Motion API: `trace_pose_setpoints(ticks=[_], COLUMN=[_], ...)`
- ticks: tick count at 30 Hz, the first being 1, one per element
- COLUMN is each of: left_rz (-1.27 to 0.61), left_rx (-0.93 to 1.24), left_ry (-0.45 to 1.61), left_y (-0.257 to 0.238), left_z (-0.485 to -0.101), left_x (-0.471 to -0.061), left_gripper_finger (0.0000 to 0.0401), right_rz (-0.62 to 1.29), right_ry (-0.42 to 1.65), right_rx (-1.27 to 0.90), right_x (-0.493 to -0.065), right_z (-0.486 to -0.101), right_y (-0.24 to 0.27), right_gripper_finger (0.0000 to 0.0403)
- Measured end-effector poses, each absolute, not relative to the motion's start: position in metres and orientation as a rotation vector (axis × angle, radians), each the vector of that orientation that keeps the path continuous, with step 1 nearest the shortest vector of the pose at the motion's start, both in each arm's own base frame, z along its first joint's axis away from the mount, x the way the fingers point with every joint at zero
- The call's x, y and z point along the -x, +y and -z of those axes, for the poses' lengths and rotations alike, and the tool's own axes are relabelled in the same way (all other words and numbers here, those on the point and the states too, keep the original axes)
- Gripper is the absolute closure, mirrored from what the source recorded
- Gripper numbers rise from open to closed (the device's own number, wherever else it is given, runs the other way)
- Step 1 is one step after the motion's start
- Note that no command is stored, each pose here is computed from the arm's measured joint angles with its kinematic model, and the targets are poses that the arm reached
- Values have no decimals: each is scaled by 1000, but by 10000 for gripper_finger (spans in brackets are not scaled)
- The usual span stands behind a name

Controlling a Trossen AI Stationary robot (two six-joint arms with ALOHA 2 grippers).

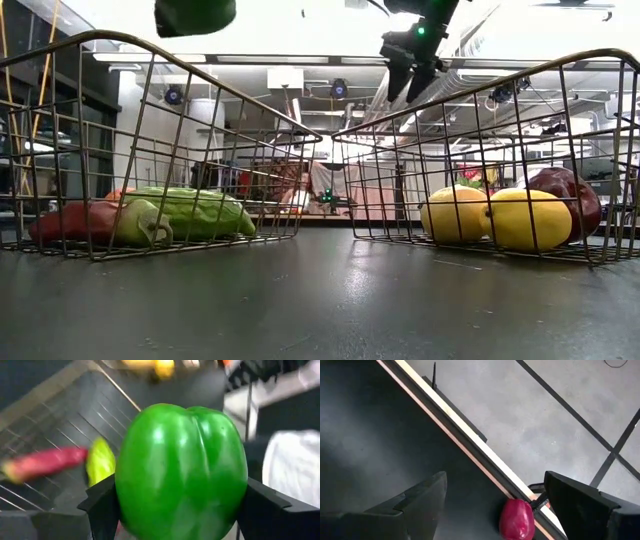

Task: Sort produce into baskets
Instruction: Put the green bell pepper into the left basket

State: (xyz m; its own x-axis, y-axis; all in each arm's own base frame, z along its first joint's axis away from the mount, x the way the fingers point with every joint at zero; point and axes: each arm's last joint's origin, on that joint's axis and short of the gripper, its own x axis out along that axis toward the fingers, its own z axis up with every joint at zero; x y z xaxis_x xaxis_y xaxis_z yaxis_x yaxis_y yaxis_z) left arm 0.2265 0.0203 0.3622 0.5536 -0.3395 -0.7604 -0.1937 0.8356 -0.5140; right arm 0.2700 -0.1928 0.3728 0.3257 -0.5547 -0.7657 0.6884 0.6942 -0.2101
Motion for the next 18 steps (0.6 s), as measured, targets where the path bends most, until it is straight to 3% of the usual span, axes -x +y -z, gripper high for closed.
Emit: trace_pose_setpoints(ticks=[8,18], left_rz=[40,6], left_rx=[331,306], left_ry=[1134,1192], left_y=[-29,-16], left_z=[-344,-331], left_x=[-238,-251], left_gripper_finger=[109,101], right_rz=[810,766], right_ry=[925,960], right_rx=[-145,-140], right_x=[-271,-270], right_z=[-374,-372], right_y=[-193,-192], right_gripper_finger=[74,74])
